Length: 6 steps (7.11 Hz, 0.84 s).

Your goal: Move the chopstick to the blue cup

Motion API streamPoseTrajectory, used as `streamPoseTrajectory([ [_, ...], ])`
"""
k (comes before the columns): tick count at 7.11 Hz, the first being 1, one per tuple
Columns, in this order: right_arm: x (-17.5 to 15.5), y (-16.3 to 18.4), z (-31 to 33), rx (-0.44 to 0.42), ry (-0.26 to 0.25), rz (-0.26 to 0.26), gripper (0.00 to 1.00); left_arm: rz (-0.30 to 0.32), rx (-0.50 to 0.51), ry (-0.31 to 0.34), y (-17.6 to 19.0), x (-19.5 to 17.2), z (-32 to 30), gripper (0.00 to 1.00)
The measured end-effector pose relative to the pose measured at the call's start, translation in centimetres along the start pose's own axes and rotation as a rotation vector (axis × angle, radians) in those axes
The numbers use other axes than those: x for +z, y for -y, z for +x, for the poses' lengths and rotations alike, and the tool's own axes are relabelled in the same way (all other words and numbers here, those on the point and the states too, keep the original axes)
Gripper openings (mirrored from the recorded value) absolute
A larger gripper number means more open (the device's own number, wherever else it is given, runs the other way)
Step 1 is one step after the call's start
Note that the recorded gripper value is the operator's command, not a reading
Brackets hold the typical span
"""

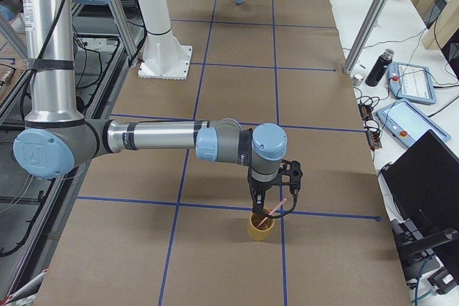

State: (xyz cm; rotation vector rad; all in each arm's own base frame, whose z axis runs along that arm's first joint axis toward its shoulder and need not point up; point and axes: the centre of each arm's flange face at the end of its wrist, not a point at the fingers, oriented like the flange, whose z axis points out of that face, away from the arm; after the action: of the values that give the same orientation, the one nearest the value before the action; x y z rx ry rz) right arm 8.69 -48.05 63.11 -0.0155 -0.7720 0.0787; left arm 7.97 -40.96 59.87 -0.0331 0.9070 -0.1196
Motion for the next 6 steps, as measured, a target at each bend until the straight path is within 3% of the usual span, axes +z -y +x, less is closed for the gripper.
streamPoseTrajectory([
  [3, 0.2, -0.1, 0.0, 0.001, 0.005, -0.004, 1.0, -0.07, 0.024, 0.011, -2.5, 2.9, 0.4, 0.97],
  [6, 0.2, -0.2, -0.1, 0.003, 0.019, -0.005, 1.0, -0.096, 0.018, 0.029, -3.3, 4.0, -0.7, 0.95],
])
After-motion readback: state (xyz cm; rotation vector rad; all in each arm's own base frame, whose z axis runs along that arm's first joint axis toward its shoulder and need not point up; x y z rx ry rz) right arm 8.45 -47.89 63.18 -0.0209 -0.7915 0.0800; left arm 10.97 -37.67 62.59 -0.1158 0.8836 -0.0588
